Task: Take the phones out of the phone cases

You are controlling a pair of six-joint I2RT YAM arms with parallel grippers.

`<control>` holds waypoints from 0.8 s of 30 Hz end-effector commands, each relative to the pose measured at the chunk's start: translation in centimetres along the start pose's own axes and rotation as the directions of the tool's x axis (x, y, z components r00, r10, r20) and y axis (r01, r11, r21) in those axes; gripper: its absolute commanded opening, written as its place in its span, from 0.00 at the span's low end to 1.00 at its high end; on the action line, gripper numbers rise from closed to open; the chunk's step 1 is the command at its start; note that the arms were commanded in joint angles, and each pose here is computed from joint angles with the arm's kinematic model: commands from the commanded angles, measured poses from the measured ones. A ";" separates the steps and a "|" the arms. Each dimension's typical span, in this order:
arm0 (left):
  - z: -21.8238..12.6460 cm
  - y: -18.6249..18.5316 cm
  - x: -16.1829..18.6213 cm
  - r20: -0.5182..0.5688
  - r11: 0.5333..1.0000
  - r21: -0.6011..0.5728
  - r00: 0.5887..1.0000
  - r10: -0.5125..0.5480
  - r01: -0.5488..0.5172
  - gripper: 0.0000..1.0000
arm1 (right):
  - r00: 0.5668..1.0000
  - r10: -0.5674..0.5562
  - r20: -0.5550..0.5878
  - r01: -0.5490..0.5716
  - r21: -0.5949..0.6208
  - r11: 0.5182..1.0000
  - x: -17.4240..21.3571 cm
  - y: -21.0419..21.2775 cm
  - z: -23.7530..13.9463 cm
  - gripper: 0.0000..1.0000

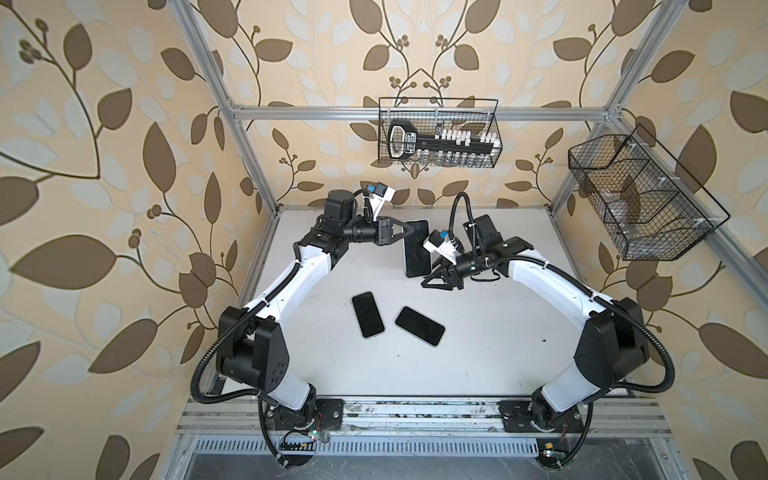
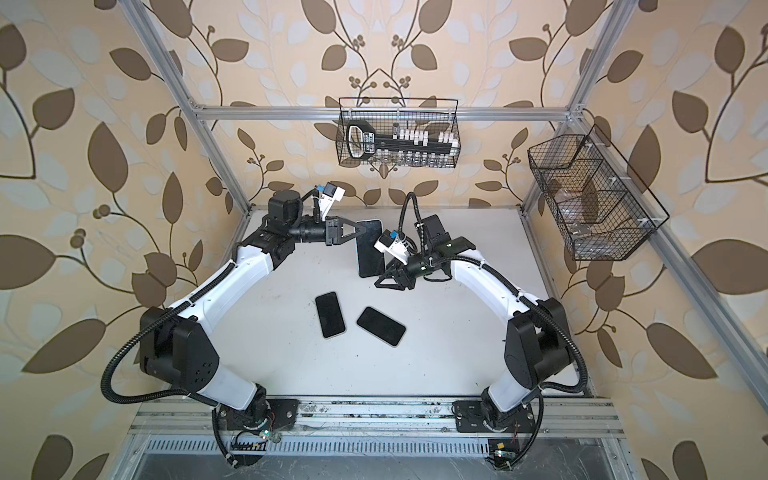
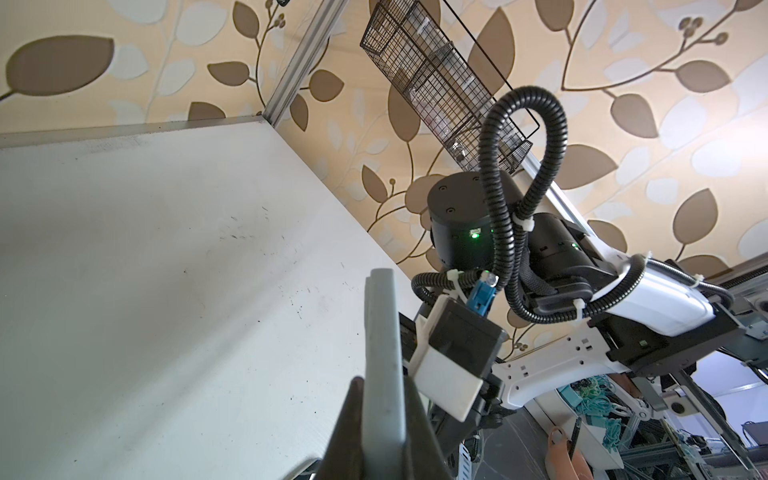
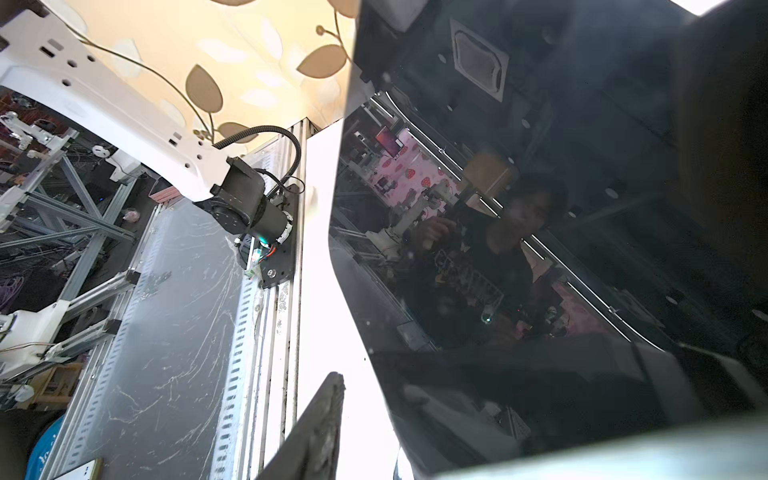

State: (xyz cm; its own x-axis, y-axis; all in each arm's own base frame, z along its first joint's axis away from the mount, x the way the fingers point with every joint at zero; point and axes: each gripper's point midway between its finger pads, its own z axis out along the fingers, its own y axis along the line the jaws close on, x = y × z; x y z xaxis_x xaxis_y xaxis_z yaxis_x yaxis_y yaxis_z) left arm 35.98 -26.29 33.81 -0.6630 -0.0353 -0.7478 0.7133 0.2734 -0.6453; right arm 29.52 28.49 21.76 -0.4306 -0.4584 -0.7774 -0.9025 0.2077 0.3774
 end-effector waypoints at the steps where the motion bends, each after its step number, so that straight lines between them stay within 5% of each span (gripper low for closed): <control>1: -0.9 -4.0 -1.3 0.036 0.991 0.080 0.993 0.109 -0.111 0.00 | 0.999 -0.040 0.011 0.041 -0.048 0.998 -0.9 0.8 0.0 0.38; 8: -1.1 -4.5 -1.2 0.038 0.989 0.084 0.993 0.115 -0.118 0.00 | 0.999 -0.038 0.025 0.040 -0.071 0.997 -1.1 0.9 -0.3 0.16; 12: -1.2 -4.7 -1.1 0.037 0.989 0.087 0.992 0.118 -0.121 0.00 | 0.999 -0.040 0.035 0.042 -0.076 0.996 -1.3 1.0 -0.5 0.11; 15: -1.0 -4.7 -0.9 0.033 0.989 0.089 0.993 0.115 -0.117 0.00 | 0.998 -0.041 0.044 0.045 -0.085 0.995 -1.4 1.1 -0.6 0.12; 18: -0.9 -4.7 -0.8 0.030 0.989 0.091 0.993 0.113 -0.115 0.00 | 0.998 -0.043 0.048 0.047 -0.096 0.994 -1.5 1.3 -0.6 0.28; 24: -0.6 -4.7 -0.5 0.023 0.989 0.096 0.993 0.113 -0.115 0.00 | 0.997 -0.051 0.055 0.056 -0.093 0.994 -1.9 1.3 -0.7 0.23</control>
State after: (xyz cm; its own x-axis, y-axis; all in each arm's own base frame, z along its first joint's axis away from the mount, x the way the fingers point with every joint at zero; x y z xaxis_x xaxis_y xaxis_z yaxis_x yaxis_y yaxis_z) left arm 34.57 -26.87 34.11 -0.6589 -0.0177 -0.7520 0.7271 0.2409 -0.6428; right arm 28.87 28.44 22.45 -0.4426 -0.4421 -0.7801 -0.8942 0.1526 0.4209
